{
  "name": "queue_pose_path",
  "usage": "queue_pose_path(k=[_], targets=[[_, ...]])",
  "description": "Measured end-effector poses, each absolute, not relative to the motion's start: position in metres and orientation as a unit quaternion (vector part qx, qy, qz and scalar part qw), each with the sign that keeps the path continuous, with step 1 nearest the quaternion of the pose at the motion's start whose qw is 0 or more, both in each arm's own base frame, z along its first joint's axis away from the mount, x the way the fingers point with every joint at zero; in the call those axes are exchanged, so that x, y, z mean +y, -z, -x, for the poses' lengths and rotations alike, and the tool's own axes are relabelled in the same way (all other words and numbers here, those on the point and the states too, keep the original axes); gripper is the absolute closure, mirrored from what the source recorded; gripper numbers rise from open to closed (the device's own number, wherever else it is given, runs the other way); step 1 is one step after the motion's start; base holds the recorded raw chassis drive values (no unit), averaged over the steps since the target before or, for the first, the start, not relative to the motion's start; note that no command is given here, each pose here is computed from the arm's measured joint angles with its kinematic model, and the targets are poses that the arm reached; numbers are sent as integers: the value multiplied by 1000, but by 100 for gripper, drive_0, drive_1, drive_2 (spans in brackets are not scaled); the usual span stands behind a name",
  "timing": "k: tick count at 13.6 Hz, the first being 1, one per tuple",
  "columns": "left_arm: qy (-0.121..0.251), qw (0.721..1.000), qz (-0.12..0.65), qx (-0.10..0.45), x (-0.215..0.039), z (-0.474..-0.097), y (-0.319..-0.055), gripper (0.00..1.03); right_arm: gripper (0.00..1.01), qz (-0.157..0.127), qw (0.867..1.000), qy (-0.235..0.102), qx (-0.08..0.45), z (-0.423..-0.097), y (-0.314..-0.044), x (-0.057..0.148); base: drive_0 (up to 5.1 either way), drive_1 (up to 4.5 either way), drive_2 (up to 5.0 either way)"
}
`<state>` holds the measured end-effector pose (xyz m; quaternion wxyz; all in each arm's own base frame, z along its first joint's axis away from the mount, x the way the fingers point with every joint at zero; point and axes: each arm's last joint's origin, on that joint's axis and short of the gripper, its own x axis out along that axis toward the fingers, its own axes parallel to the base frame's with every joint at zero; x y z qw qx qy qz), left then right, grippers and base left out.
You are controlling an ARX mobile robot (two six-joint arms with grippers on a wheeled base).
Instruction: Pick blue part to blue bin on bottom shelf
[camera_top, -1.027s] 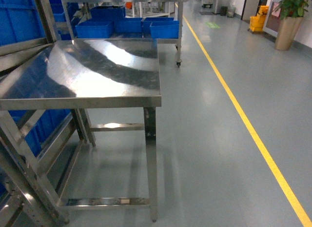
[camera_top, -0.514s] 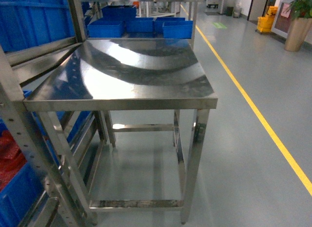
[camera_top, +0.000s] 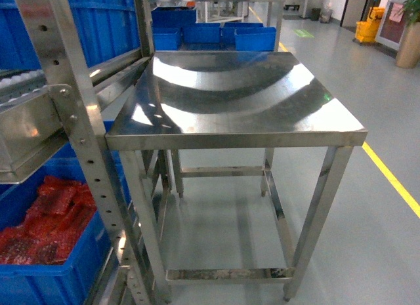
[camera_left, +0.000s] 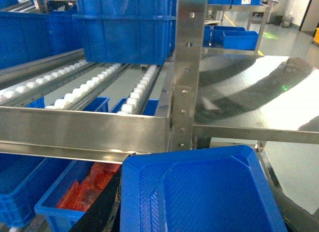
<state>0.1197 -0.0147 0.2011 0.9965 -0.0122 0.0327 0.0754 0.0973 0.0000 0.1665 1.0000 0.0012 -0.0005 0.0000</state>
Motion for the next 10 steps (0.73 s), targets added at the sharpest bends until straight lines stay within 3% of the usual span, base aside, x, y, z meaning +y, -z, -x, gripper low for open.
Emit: queue_pose_path(k=[10], targets=[[-75,997,12,34,-15,-120,-201,59,3,-1,1000,0,-1,-97,-167,0,-470,135,352]])
